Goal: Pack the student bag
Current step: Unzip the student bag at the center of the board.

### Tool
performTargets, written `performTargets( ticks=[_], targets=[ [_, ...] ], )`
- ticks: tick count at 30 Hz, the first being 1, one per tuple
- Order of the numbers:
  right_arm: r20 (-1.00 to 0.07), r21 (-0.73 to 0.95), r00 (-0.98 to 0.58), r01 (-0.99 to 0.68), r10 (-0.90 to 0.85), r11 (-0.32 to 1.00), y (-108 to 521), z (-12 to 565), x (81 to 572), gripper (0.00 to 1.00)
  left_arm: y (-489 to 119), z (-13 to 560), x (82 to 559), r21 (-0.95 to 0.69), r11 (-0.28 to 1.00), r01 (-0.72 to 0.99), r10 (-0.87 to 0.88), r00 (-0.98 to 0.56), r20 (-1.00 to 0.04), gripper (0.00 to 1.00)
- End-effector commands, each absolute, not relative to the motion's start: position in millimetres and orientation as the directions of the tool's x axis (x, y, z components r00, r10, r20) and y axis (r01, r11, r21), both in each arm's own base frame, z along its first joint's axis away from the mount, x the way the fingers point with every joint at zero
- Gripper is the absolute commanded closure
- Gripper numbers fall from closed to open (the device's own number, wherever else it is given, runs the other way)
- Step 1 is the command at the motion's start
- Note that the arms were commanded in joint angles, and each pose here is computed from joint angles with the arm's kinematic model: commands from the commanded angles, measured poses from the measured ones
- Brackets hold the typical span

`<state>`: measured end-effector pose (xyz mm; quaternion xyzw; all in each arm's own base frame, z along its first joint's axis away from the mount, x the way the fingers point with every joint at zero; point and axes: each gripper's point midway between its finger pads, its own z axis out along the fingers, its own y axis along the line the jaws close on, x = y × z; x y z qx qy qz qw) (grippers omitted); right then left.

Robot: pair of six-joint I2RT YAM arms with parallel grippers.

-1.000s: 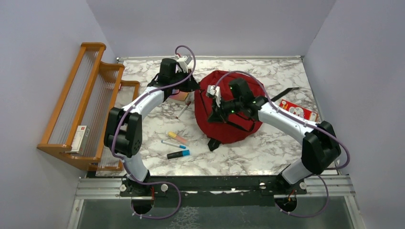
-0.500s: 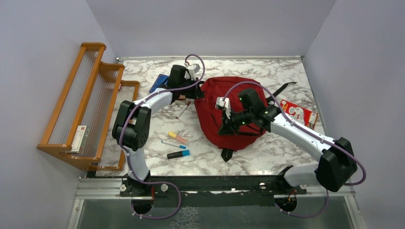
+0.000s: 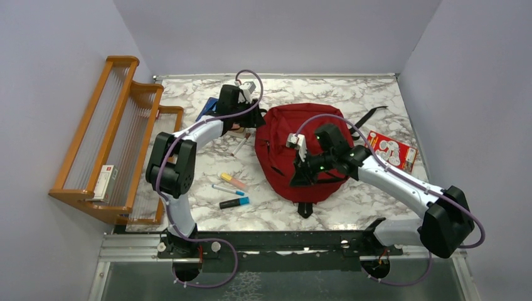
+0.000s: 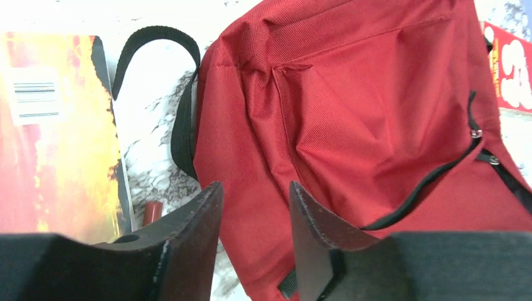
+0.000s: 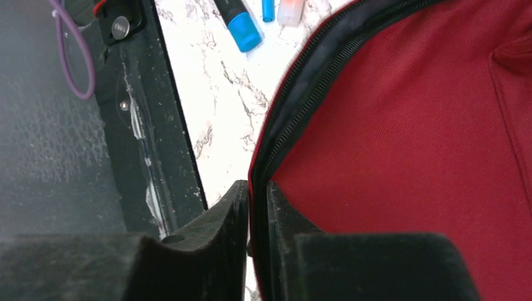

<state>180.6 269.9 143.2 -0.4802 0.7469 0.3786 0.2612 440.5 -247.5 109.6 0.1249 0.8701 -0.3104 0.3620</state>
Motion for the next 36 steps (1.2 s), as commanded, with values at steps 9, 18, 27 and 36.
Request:
performTargets(
  ticks=[9, 18, 27, 36],
  targets=[
    [-0.801, 0.381, -0.441, -0.897, -0.405, 0.224, 286, 177, 173, 0.47, -234, 162, 382, -0.551, 0.717, 0.427, -0.149, -0.678, -0.72, 0.36],
    [-0.82, 0.237, -0.509, -0.717, -0.26, 0.656, 238, 206, 222, 0.45, -245, 157, 317, -0.475, 0.767, 0.432, -0.093, -0.657, -0.748, 0.3],
    [-0.757, 0.186, -0.624, -0.49, -0.194, 0.851, 188, 187, 221, 0.39, -233, 133, 268, -0.534, 0.8, 0.273, -0.189, -0.73, -0.656, 0.26],
    [-0.725, 0.211, -0.665, -0.466, -0.182, 0.859, 193, 175, 224, 0.38, -239, 112, 261, -0.556, 0.793, 0.251, -0.195, -0.759, -0.621, 0.23]
  ],
)
